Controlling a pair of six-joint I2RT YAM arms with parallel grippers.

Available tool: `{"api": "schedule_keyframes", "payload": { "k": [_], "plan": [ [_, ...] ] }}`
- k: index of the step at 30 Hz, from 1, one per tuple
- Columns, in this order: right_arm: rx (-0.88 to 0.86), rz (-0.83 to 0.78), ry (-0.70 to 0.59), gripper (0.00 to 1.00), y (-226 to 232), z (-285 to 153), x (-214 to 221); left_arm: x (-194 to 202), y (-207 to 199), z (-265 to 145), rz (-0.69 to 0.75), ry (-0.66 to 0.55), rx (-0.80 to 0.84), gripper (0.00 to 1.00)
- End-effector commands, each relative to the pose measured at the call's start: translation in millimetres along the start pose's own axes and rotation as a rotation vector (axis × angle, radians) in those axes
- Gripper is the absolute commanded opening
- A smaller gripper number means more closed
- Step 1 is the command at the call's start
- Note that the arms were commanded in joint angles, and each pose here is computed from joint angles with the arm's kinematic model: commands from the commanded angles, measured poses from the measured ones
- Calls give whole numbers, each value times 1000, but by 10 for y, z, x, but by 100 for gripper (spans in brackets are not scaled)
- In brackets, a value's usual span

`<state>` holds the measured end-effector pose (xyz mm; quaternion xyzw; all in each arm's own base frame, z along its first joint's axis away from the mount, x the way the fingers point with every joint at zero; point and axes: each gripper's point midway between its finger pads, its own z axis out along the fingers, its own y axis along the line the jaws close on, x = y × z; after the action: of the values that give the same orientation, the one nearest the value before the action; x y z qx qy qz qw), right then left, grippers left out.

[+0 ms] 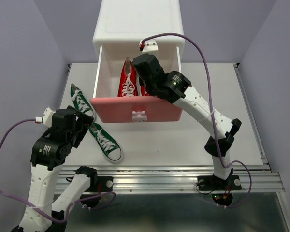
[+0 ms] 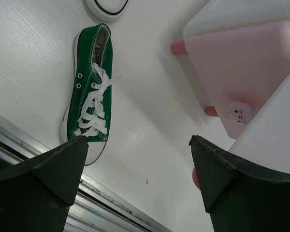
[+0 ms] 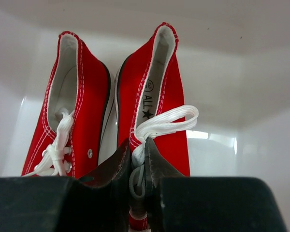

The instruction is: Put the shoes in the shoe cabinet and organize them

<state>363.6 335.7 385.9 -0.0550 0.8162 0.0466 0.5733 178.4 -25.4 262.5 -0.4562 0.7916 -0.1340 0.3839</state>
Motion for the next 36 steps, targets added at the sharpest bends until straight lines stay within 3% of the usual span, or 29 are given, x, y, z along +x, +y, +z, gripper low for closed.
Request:
{"api": "schedule_keyframes", "payload": {
  "k": [1,8,23,27,28,33,36],
  "plan": [
    [52,21,-174,1,-144,-157,-578,-66,12,5,10,-32,-13,99],
    [52,25,-241,1,-271,-282,-841,-78,2,5,14,-35,-13,99],
    [8,49,-91,1,-156,-80,-183,-76,-3,-51,12,-33,12,99],
    [7,86,-86,27,-163,-103,-174,-84,-12,-61,12,-35,16,99],
    [6,93,-92,39,-166,-115,-202,-85,-12,-65,11,-35,18,99],
    [7,111,-142,58,-210,-204,-441,-81,-11,-58,8,-34,15,99],
    [7,138,-195,61,-249,-289,-674,-86,-10,-57,4,-37,14,99]
  ]
}}
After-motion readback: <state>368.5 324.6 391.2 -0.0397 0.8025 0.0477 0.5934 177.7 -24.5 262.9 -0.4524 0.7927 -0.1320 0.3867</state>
